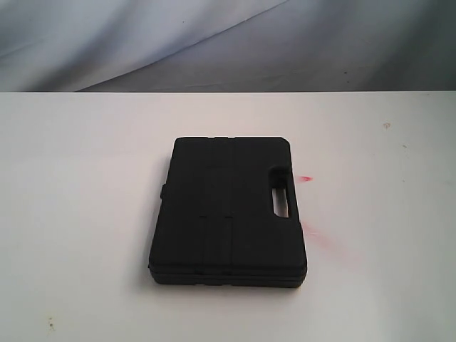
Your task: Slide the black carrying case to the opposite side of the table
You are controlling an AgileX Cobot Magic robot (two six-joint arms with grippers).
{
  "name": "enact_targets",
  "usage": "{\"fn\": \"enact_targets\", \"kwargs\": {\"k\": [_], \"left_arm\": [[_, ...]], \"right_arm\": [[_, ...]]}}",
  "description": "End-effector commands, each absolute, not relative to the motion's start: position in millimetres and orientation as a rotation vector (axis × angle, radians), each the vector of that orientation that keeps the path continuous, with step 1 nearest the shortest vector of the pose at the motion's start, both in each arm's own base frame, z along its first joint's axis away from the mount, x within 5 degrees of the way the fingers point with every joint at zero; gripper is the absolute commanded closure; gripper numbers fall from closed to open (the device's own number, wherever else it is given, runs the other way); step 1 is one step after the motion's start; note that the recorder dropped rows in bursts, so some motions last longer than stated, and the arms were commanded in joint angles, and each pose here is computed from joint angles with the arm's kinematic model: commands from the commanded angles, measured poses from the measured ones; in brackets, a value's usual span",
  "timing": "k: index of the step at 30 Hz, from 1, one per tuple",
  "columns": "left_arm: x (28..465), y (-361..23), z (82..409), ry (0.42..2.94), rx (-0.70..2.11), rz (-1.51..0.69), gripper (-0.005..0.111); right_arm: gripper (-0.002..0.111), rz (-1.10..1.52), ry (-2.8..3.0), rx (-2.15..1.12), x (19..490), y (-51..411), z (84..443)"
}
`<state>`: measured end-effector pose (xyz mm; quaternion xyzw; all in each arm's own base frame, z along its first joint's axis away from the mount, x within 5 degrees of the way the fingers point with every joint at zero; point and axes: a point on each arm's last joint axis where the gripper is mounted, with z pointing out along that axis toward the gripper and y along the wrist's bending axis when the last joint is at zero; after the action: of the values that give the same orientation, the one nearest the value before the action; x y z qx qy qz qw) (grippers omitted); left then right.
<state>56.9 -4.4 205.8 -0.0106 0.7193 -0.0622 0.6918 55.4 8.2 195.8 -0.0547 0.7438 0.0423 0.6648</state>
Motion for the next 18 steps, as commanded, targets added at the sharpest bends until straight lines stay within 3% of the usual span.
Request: {"fn": "enact_targets", "kwargs": {"k": [1,18], "left_arm": [[57.0,-4.4,201.2,1.62,-0.029,-0.142,0.107],[55.5,-5.1,189.1,1.755,-0.087,-0.193,0.107]], "right_arm": [[0.108,0.106,1.68,-0.115,55.3,8.4,195.1],[0.108,0.106,1.68,-0.115,55.3,8.4,195.1]]}}
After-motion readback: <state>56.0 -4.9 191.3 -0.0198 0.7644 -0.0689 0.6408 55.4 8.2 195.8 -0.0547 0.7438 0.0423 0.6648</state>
